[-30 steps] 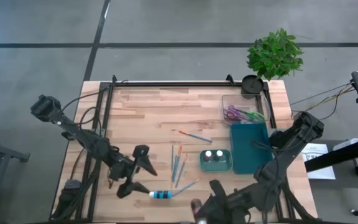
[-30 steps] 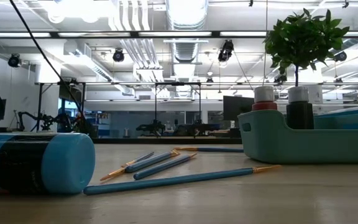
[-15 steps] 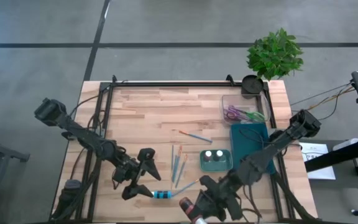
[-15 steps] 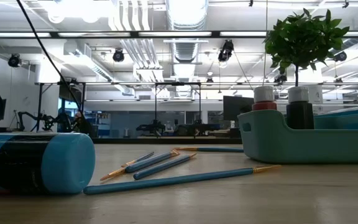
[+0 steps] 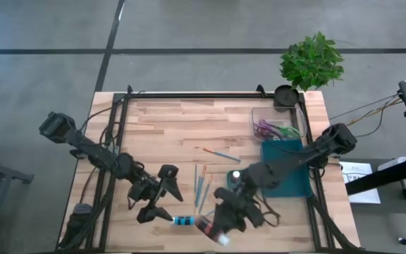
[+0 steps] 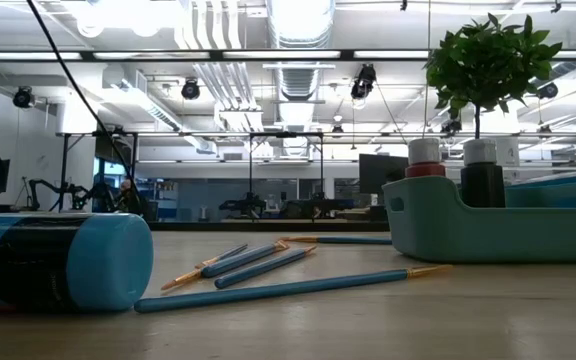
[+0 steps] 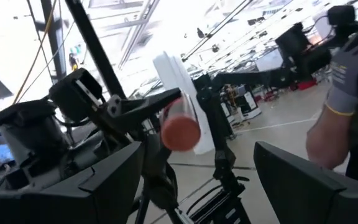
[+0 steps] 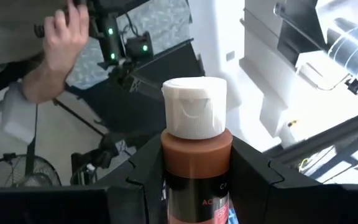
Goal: Pick & Place Paint Supplies
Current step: Put the brown paint bottle into the green bin
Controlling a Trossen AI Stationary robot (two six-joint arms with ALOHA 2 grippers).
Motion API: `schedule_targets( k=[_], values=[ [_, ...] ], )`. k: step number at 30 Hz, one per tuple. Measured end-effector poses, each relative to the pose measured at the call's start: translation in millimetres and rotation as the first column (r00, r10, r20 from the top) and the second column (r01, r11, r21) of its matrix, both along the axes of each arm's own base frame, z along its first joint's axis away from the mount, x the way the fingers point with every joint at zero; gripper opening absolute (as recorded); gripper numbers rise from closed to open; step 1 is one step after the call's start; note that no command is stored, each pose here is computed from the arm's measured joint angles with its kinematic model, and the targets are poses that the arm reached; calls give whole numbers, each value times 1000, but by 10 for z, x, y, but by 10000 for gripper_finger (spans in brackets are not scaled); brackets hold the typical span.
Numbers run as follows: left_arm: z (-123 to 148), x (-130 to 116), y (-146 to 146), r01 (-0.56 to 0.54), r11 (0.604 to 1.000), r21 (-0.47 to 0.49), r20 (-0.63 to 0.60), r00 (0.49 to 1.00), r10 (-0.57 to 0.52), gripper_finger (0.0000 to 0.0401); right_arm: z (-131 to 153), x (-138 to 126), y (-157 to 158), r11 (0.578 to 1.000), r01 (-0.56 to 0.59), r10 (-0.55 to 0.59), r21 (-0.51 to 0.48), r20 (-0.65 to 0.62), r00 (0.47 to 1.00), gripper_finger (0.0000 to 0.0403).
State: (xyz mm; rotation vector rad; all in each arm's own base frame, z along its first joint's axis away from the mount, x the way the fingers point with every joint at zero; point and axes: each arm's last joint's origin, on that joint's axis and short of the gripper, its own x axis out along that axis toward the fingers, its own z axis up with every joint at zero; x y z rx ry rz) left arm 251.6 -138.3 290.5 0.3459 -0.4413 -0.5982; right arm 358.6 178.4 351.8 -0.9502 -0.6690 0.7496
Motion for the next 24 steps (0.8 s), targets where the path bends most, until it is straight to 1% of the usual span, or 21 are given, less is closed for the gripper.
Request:
schedule_targets(
  k=[3,7,10,15,19,24],
  values=[
    [-27,20,1,-11,1000,1,-15,1000,11,313,-25,48,-74,1000,-12,12,-5,-8,1000,132],
    [-24,47,-13,18,1000,-11,-27,999,-18,313,-19,50,-96,999,-28,28,-24,19,999,132],
    [-5,48,-25,84,996,-23,-36,996,-84,313,-20,42,-109,996,-85,85,-40,20,996,132],
    [60,37,-54,208,976,-56,-50,976,-211,313,-58,67,-177,994,-89,87,-63,-24,996,132],
    [61,35,-55,216,974,-62,-54,974,-219,313,-39,58,-209,990,-115,115,-78,-2,993,132],
    [64,33,-56,229,970,-82,-66,970,-234,313,-42,56,-257,977,-156,167,-146,68,984,132]
  ],
)
